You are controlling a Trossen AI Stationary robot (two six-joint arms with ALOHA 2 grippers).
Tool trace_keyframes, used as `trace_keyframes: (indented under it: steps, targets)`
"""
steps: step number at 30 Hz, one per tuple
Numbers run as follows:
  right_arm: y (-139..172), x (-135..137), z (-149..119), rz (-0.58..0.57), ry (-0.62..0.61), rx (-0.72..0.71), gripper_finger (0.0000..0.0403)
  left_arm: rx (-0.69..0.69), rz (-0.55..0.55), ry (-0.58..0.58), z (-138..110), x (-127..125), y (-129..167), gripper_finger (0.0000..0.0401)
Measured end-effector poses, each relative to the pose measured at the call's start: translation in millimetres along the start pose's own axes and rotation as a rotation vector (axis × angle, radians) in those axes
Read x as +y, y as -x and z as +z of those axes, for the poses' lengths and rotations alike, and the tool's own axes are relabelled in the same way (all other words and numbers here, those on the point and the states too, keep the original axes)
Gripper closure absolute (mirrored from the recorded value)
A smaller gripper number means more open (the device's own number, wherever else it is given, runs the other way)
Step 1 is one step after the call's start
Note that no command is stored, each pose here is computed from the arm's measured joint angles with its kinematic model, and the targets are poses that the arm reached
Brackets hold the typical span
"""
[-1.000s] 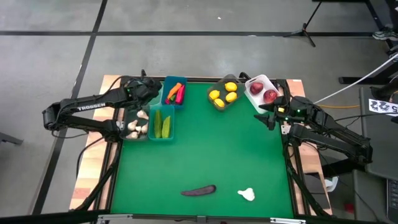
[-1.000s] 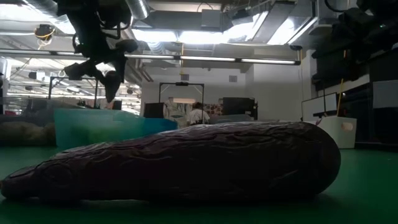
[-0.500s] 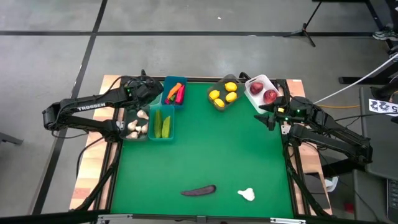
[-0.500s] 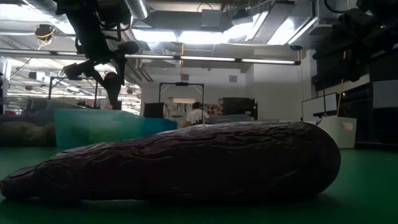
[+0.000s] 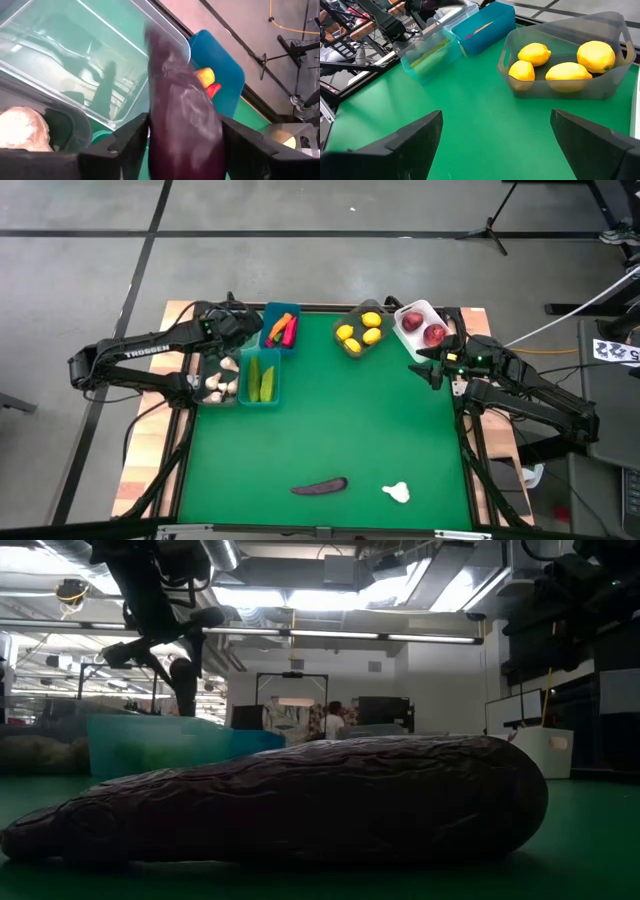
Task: Sort produce into baskets
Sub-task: Put the purple eggplant into the transparent bin
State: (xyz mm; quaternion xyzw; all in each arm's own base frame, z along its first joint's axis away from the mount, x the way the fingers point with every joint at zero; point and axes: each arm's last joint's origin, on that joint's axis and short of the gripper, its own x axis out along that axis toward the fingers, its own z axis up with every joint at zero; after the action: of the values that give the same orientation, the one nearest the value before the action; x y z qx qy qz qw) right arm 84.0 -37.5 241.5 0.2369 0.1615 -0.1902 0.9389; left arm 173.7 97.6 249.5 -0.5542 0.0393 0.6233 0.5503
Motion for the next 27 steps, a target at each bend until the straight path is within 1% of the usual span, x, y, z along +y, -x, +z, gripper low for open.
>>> trace_keyframes:
  steps: [6,10,18,22,27]
  targets:
    - [0,0,0,0.0,0.0,0.0,0.0033,-0.001,0.006,0.02,0,1,0,0.0129]
    - [0,0,0,0.0,0.0,0.0,0.0033,-0.009,0.022,0.021,1,2,0,0.0108]
    - [0,0,0,0.0,-0.001,0.002,0.0033,-0.068,0.038,0.09,19,4,-4,0.0106]
    - [0,0,0,0.007,-0.001,0.005,0.0033,-0.089,0.033,0.096,28,6,-1,0.0106]
    - [0,0,0,0.007,-0.002,0.005,0.0033,-0.152,0.005,0.112,44,10,9,0.0107]
